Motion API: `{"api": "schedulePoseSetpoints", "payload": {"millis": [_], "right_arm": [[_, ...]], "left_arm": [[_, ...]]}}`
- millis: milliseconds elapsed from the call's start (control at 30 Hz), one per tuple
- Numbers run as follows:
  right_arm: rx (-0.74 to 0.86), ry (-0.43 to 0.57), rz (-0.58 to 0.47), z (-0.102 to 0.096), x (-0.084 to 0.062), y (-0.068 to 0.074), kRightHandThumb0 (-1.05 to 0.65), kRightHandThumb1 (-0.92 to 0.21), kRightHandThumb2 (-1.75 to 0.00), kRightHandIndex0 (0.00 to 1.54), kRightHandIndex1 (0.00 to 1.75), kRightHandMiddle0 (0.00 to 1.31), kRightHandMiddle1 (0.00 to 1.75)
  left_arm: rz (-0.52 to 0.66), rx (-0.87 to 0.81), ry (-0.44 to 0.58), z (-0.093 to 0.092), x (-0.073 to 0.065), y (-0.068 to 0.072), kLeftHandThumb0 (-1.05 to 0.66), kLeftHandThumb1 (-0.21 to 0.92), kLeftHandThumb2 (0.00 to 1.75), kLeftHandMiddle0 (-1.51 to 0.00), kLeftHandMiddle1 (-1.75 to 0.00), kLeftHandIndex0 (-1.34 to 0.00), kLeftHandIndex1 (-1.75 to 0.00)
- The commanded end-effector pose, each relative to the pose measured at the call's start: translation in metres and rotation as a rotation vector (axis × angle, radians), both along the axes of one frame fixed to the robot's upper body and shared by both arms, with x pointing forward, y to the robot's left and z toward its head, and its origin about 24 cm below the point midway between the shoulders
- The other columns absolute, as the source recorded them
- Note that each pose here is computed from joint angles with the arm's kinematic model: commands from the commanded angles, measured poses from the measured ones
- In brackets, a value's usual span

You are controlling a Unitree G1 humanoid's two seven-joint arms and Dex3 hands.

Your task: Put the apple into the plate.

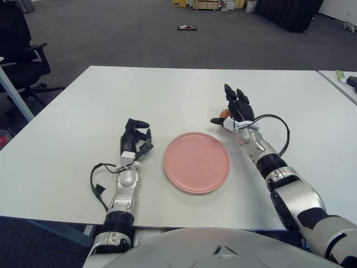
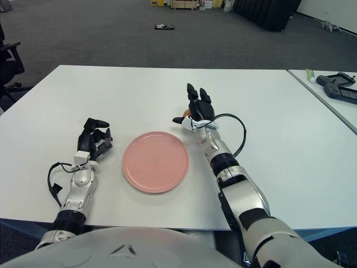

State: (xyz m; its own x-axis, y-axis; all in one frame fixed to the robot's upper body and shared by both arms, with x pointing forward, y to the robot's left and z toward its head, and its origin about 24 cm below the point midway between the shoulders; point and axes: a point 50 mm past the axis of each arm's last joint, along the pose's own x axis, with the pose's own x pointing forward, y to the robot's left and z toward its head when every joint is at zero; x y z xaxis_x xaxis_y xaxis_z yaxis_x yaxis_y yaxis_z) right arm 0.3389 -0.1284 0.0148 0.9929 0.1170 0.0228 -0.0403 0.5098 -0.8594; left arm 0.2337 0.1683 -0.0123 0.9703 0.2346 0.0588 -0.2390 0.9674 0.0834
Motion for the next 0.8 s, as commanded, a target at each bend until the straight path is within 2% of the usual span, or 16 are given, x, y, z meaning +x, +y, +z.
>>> {"api": "schedulePoseSetpoints", "payload": {"millis": [0, 300, 533, 767], "right_arm": [[-0.03, 0.018, 0.009, 0.001, 0.006, 0.0, -1.05, -0.76, -0.16, 0.0, 0.0, 0.0, 0.0], [-0.036, 0.209, -0.013, -0.018, 0.004, -0.003, -0.99, -0.74, -0.14, 0.0, 0.0, 0.0, 0.0], [-0.03, 0.341, -0.035, -0.03, 0.0, -0.009, -0.84, -0.7, -0.15, 0.0, 0.0, 0.0, 0.0], [-0.091, 0.489, -0.031, -0.031, 0.003, -0.011, -0.84, -0.76, -0.21, 0.0, 0.0, 0.0, 0.0]], "left_arm": [[0.01, 0.002, 0.05, -0.011, -0.009, 0.001, -0.4, 0.63, 0.93, -0.67, -1.75, -0.38, -1.75], [0.011, -0.001, 0.058, -0.011, -0.009, 0.001, -0.39, 0.63, 0.93, -0.67, -1.75, -0.38, -1.75], [0.011, -0.01, 0.043, -0.01, -0.01, 0.002, -0.39, 0.63, 0.93, -0.66, -1.75, -0.38, -1.75], [0.007, -0.004, 0.039, -0.01, -0.01, 0.003, -0.39, 0.63, 0.92, -0.66, -1.75, -0.37, -1.75]]}}
